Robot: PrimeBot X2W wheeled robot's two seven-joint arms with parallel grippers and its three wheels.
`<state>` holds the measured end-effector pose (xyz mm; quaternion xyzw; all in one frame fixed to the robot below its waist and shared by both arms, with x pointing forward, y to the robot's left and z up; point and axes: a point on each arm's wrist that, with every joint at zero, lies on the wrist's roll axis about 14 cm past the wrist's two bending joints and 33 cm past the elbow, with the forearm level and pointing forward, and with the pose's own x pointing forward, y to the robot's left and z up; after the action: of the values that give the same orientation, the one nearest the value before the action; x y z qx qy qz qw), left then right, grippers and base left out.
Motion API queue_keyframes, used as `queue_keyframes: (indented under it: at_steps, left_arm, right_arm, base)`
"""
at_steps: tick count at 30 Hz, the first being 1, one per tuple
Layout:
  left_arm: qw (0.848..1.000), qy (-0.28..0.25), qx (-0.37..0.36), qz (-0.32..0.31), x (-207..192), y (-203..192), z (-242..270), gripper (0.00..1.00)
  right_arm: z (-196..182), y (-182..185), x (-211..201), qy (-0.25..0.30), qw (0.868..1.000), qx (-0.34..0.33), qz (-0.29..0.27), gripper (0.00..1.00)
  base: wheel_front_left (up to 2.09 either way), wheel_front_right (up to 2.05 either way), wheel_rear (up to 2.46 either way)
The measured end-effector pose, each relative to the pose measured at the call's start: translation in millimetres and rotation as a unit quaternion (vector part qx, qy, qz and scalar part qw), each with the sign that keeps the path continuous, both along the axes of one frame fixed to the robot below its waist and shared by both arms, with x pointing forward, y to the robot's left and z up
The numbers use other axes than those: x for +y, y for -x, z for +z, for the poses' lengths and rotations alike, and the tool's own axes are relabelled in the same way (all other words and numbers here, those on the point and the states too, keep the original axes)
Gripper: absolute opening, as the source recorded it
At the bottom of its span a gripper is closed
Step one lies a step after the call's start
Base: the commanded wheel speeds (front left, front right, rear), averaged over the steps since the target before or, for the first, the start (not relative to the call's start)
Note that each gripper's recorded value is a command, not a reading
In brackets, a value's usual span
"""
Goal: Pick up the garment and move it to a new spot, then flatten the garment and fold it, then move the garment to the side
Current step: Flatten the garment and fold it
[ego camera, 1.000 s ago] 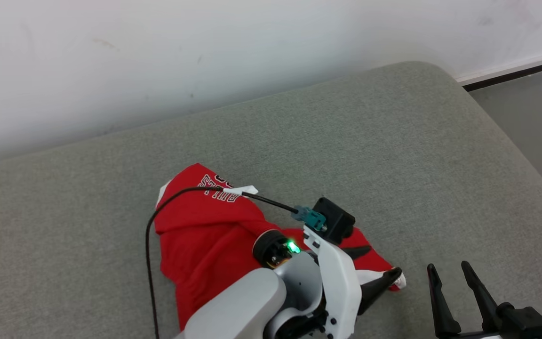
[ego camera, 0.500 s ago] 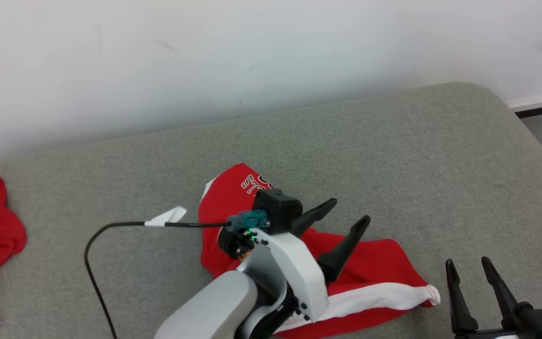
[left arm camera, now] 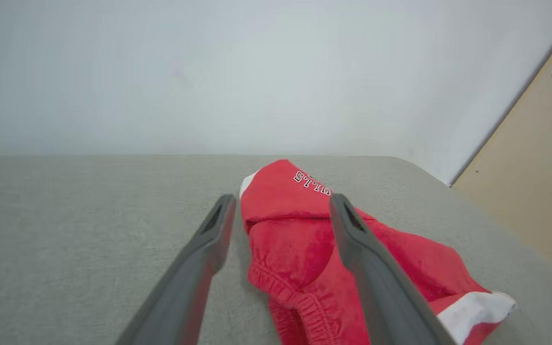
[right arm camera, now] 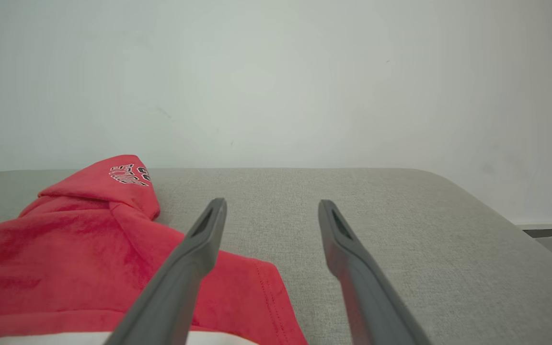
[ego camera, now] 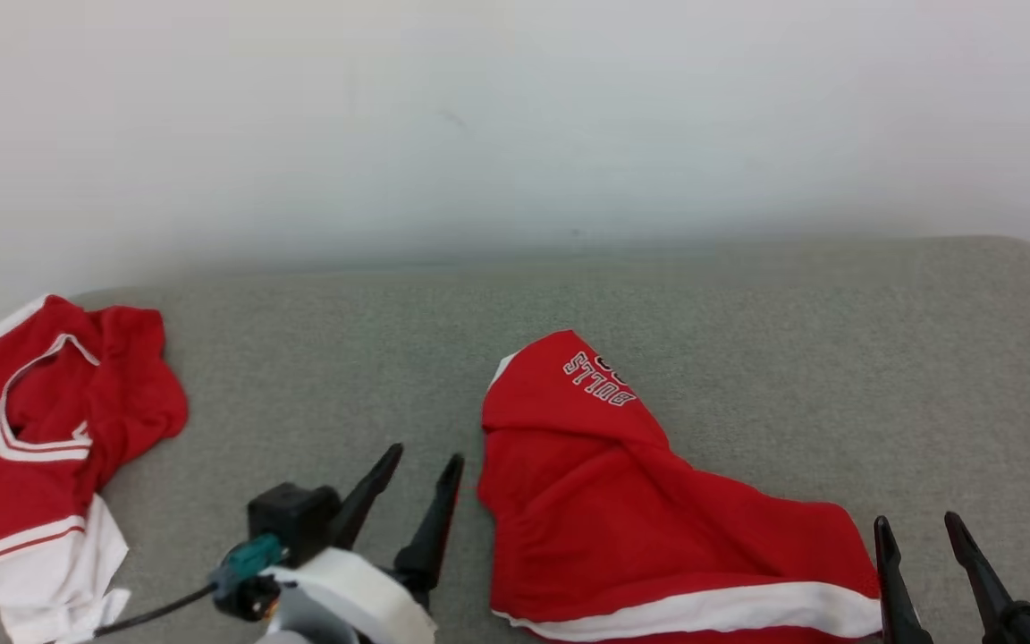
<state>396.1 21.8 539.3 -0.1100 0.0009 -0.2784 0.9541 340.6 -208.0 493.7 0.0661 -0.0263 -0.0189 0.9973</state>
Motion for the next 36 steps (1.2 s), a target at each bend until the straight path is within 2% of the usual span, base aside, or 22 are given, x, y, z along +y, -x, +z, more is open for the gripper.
queue_keyframes:
  at_steps: [8, 12, 16, 23, 29, 36]
  left_arm:
    - [0.992, 0.004, 0.014, 0.128, 82.2, 17.8, -24.1, 1.00]
    - [0.985, 0.013, -0.003, 0.172, 106.8, 30.2, -18.0, 1.00]
    - [0.981, 0.005, 0.006, 0.196, 120.4, 49.7, -32.5, 1.00]
    - [0.977, 0.012, 0.022, 0.210, 127.2, 70.2, -50.0, 1.00]
    - [0.978, 0.012, 0.021, 0.209, 125.3, 69.4, -52.8, 1.00]
    - [0.985, 0.019, 0.020, 0.168, 100.0, 62.9, -51.7, 1.00]
  right_arm:
    - [-1.1, -5.6, 17.6, 0.005, 1.000, 0.001, 0.029, 1.00]
    - [1.8, -8.0, 25.5, 0.007, 0.999, -0.003, 0.042, 1.00]
    - [2.0, -6.4, 30.0, 0.006, 0.999, -0.004, 0.049, 1.00]
    - [-1.7, -2.9, 35.6, 0.005, 0.998, 0.002, 0.057, 1.00]
    - [-3.2, -1.4, 35.6, 0.005, 0.998, 0.004, 0.057, 1.00]
    - [-5.3, 2.2, 30.4, 0.005, 0.999, 0.007, 0.049, 1.00]
  base:
    - [0.00, 0.00, 0.00]
    - [0.00, 0.00, 0.00]
    - [0.00, 0.00, 0.00]
    - [0.00, 0.00, 0.00]
    - [0.00, 0.00, 0.00]
    - [0.00, 0.00, 0.00]
